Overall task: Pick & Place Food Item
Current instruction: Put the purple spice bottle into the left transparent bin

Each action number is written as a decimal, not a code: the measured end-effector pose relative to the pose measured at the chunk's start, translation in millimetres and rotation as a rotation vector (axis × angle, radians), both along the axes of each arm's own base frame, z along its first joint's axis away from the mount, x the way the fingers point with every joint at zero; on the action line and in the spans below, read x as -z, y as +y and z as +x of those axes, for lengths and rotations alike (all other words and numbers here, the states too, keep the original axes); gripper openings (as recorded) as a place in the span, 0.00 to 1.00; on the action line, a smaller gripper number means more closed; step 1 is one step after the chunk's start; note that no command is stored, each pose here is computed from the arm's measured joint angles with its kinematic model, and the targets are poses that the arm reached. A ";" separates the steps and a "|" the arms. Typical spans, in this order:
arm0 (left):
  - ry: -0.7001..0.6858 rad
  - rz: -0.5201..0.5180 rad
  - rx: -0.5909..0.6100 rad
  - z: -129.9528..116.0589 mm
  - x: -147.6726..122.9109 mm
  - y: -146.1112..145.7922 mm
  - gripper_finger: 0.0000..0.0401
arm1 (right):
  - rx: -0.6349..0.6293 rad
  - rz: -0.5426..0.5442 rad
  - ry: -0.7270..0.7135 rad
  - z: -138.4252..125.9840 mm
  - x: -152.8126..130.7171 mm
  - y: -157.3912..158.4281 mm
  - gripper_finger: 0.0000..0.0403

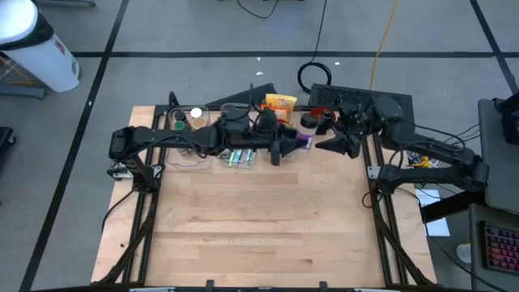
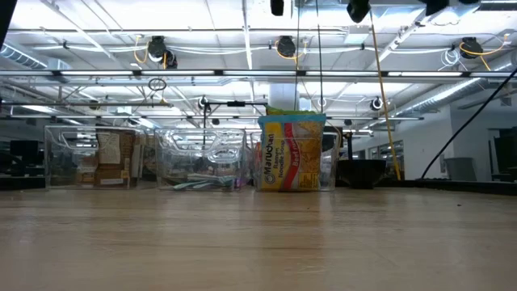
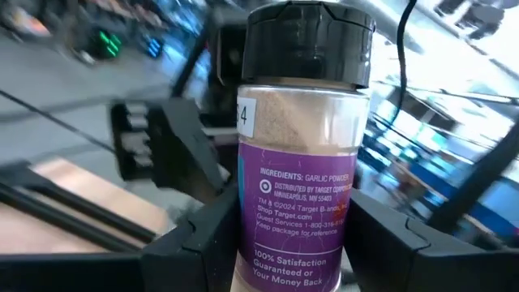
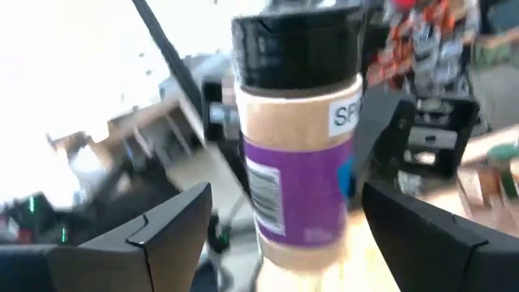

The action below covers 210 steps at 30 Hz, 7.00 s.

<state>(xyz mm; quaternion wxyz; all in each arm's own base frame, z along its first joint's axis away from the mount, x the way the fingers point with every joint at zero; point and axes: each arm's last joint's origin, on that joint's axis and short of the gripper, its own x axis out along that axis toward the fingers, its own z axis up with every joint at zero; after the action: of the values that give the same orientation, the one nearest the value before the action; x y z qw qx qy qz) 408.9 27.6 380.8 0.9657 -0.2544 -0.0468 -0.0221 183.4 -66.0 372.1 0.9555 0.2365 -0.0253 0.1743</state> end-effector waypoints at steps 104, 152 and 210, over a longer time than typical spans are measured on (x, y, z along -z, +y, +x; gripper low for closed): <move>0.126 -0.062 0.066 -7.0 -17.6 20.8 0.70 | -0.114 0.080 0.101 30.2 50.7 12.3 0.40; 0.273 0.007 0.119 -2.2 -32.4 10.1 0.52 | -0.198 0.095 0.148 35.4 55.6 27.5 0.41; 1.070 -0.392 -0.842 -209.3 -12.4 -38.3 0.51 | -0.045 0.130 0.032 21.8 40.6 -7.7 0.66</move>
<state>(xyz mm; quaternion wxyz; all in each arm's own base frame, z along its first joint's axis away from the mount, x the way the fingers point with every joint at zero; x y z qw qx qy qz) 199.6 -10.7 393.2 0.7190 -0.3598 0.3367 0.4902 205.2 -73.7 331.5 0.9343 0.3012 -0.0161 0.1899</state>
